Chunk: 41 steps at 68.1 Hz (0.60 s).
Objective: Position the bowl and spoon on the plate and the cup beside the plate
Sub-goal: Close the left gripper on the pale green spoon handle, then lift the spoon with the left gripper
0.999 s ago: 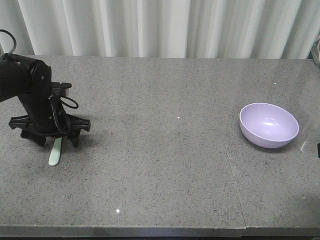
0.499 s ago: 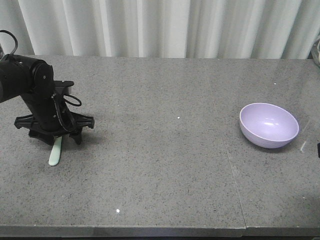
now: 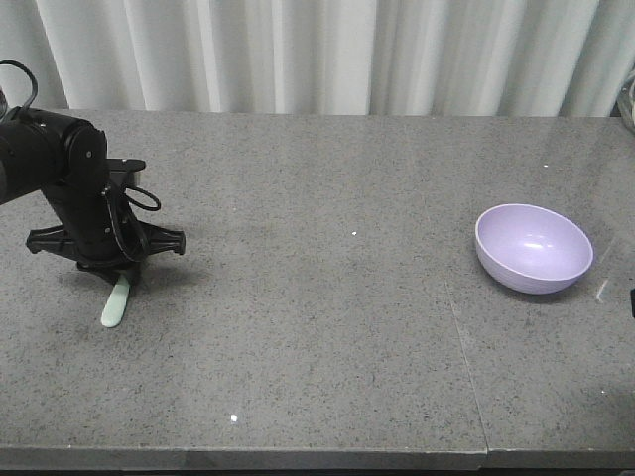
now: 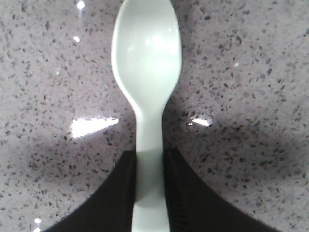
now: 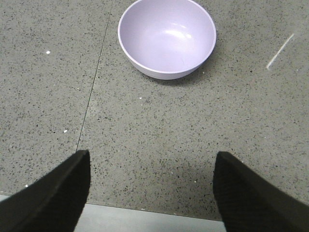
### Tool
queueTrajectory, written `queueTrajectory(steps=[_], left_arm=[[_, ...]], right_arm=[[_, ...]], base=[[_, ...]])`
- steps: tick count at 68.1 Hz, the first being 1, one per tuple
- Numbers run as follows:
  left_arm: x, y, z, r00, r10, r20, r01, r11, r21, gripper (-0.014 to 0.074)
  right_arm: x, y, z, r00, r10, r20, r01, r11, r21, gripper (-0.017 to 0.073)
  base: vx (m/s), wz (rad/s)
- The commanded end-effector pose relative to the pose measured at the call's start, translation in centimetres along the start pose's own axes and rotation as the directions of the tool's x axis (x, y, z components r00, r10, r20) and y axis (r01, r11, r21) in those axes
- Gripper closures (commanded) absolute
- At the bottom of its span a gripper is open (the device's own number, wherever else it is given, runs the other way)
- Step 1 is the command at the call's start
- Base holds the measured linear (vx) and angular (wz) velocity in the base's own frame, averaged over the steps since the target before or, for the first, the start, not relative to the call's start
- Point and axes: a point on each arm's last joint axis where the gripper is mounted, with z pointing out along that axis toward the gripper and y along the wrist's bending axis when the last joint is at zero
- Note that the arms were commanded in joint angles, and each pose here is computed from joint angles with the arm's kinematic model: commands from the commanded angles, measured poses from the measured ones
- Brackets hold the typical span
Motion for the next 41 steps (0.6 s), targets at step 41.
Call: queueTrajectory(steps=[41], left_arm=[[8.0,4.0,-22.4,0.888,-0.028,0.458,-0.02,0.995,0.1,0.0601]], right_arm=[[-1.1,-0.1,-0.8,0.996,0.003,0.086,-0.003,1.0,0.008,0.0035]], base=[[0.0,0.0]])
